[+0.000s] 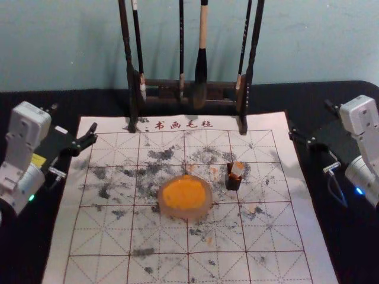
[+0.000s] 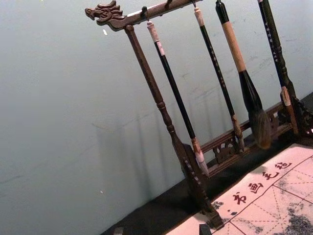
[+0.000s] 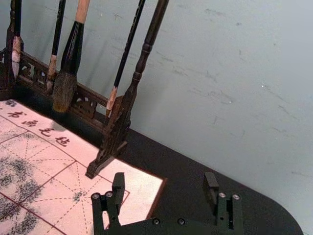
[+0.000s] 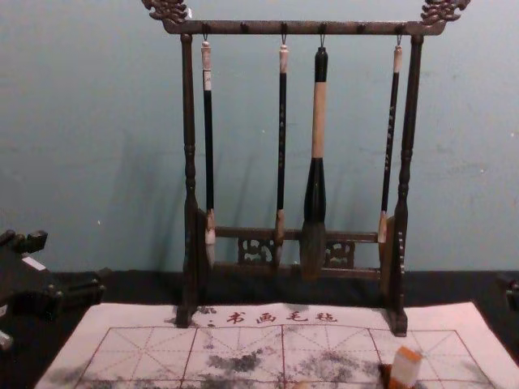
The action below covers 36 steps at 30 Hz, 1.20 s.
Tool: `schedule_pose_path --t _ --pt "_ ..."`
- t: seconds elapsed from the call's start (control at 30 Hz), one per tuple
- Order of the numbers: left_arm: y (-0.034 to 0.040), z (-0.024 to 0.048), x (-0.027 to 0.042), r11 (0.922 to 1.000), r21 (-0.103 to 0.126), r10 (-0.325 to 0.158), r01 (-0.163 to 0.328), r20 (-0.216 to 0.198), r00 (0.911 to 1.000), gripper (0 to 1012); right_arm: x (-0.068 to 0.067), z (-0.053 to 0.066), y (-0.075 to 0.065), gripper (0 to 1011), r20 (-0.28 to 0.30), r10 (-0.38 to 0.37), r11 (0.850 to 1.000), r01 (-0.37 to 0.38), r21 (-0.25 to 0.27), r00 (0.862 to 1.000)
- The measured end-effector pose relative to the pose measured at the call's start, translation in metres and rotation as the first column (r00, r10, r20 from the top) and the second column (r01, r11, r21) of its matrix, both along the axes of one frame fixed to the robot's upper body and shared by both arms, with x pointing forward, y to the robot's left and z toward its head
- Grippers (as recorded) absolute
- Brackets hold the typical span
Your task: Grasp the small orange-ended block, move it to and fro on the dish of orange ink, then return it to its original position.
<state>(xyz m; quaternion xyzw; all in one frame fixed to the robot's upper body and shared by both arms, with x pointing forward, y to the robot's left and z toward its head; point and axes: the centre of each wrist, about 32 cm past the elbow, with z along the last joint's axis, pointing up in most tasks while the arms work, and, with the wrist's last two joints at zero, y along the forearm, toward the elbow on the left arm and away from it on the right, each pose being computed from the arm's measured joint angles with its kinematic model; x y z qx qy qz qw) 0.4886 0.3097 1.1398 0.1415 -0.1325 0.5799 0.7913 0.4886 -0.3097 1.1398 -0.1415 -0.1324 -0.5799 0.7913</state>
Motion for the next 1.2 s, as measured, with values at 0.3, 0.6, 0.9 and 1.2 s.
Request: schedule_pose_path --t 0.3,0.6,0.9,1.2 --pt "0.0000 0.0000 0.0000 1.0000 0.000 0.000 0.000 0.000 1.0000 1001 -0.004 0.001 -0.002 1002 -0.018 0.044 0.999 -0.044 0.012 0.999" --pt "0.0000 0.0000 0.0000 1.0000 0.000 0.000 0.000 0.000 1.0000 1001 -0.029 -0.002 0.002 1002 -0.121 0.149 0.988 -0.143 0.057 0.981" --pt "0.0000 0.0000 0.0000 1.0000 0.000 0.000 0.000 0.000 1.0000 1001 -0.052 -0.012 0.014 1002 -0.218 0.269 0.961 -0.245 0.131 0.938" --pt "0.0000 0.0000 0.0000 1.0000 0.000 0.000 0.000 0.000 1.0000 1001 -0.046 -0.020 0.027 1003 -0.208 0.348 0.933 -0.316 0.172 0.914"
